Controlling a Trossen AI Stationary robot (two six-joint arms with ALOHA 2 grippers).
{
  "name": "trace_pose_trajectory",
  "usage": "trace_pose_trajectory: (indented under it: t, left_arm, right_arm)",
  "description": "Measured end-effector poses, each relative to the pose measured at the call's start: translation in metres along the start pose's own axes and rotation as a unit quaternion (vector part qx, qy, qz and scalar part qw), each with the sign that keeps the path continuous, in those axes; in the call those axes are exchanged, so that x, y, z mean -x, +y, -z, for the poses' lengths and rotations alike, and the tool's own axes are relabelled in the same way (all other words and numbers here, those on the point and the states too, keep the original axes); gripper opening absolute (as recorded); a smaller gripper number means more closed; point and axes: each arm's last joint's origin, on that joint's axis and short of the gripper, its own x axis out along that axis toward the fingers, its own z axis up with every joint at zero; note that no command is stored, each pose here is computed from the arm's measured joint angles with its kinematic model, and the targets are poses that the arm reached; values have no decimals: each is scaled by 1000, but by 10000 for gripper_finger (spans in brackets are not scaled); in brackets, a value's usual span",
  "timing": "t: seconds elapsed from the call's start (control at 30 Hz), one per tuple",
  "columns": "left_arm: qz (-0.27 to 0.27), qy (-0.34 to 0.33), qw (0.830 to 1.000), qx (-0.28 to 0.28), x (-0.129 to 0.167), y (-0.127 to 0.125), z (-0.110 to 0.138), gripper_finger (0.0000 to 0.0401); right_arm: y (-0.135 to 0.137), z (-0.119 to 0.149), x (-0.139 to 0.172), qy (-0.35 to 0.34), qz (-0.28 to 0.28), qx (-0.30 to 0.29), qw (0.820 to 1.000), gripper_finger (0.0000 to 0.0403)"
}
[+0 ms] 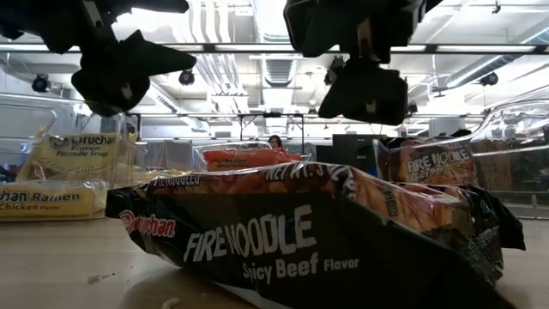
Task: Sort Maruchan noodles
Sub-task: Put the bottom black pack noodle into the bottom right transparent bin
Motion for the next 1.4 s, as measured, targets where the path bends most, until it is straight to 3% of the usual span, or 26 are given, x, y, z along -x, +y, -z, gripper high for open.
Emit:
trace_pose_trajectory:
  t: [0.17, 0.3, 0.5, 0.63, 0.83, 1.03, 1.27, 1.4]
  left_arm:
    - [18, 10, 1000, 21, -3, -8, -4, 183]
    - [43, 57, 997, 27, -4, -20, -10, 183]
    - [-13, 130, 991, -7, -7, -47, -29, 183]
    - [-45, 189, 981, -25, -11, -68, -28, 183]
    - [6, 272, 962, -9, -39, -97, -20, 183]
    - [-84, 378, 922, -15, -58, -101, -5, 183]
    - [-129, 395, 905, -85, -75, -109, -3, 180]
    - [-136, 386, 905, -113, -89, -110, 6, 180]
  right_arm:
    - [4, 5, -2, 4, -1, 3, 1000, 210]
    - [5, 6, -2, 22, -14, -5, 1000, 210]
    - [8, 13, -3, 50, -24, 15, 998, 210]
    - [9, 23, -5, 72, -9, 27, 997, 210]
    - [3, 29, -5, 86, 20, 37, 995, 210]
    - [-11, 37, -10, 83, 55, 34, 995, 210]
    - [-35, 51, -16, 84, 104, 5, 991, 210]
    - [-40, 56, -17, 83, 118, -2, 989, 210]
